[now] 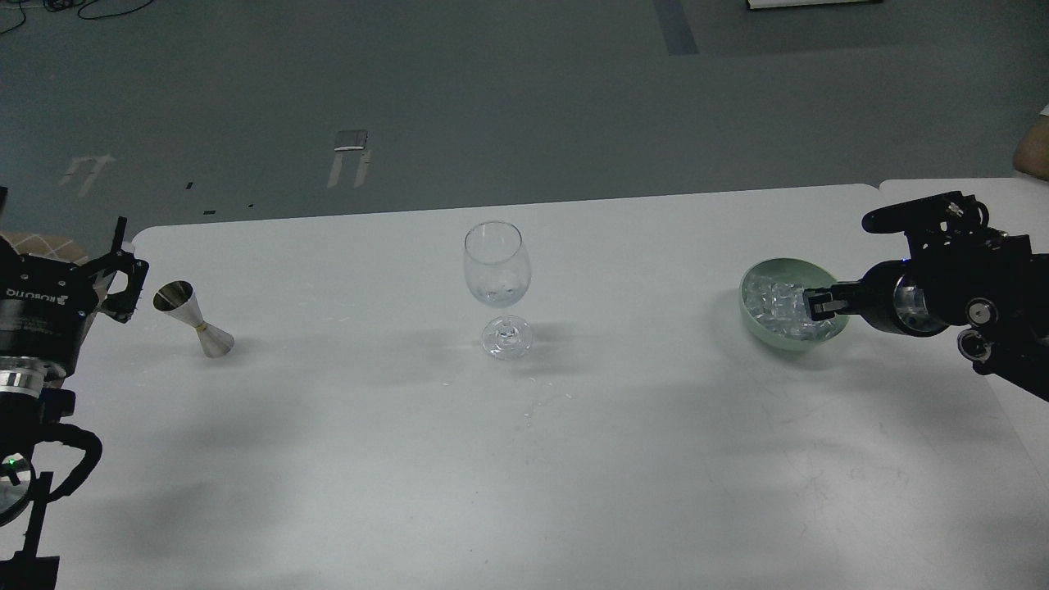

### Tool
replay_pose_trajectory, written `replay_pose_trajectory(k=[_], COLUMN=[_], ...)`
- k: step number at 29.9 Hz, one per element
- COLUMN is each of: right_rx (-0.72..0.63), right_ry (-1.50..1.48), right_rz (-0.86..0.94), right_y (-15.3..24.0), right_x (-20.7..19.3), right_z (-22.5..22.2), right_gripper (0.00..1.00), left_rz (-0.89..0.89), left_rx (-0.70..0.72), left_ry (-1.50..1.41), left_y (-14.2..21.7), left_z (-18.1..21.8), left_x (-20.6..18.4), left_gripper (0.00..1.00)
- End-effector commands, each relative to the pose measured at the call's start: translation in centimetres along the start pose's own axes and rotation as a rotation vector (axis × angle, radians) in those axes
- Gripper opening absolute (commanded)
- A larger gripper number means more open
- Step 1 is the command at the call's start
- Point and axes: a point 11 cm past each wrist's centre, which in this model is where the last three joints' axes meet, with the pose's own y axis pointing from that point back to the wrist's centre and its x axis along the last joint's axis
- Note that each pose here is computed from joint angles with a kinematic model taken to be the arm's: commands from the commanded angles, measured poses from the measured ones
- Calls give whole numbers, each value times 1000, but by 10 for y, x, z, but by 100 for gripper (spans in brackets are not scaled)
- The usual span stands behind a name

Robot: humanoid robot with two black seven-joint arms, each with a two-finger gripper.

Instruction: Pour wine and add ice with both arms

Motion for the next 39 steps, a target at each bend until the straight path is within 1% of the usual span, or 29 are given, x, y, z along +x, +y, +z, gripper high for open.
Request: replay_pose_trajectory(k=[1, 9, 27, 29, 34, 36, 39], right_rx=[-4, 13, 11, 13, 11, 12, 11], right_ry=[3, 1, -7, -6, -6, -5, -5], right_rz=[-7, -24, -43, -43, -42, -39, -35], right_y=[-1, -11, -17, -17, -17, -17, -16], right_x=[-3, -9, -16, -16, -16, -14, -12], right_z=[0, -11, -16, -17, -16, -17, -17], right_gripper=[44, 44, 44, 38, 34, 30, 21], left_rz=[2, 0, 5, 5, 7, 7, 6], left_rx=[-1, -7, -7, -7, -10, -9, -11], left_ry=[1, 0, -3, -3, -5, -3, -5], left_y=[0, 5, 6, 6, 6, 6, 6], left_z=[0, 2, 2, 2, 4, 3, 4], left_x=[1, 4, 6, 6, 6, 6, 6], left_gripper=[98, 98, 98, 98, 98, 98, 98])
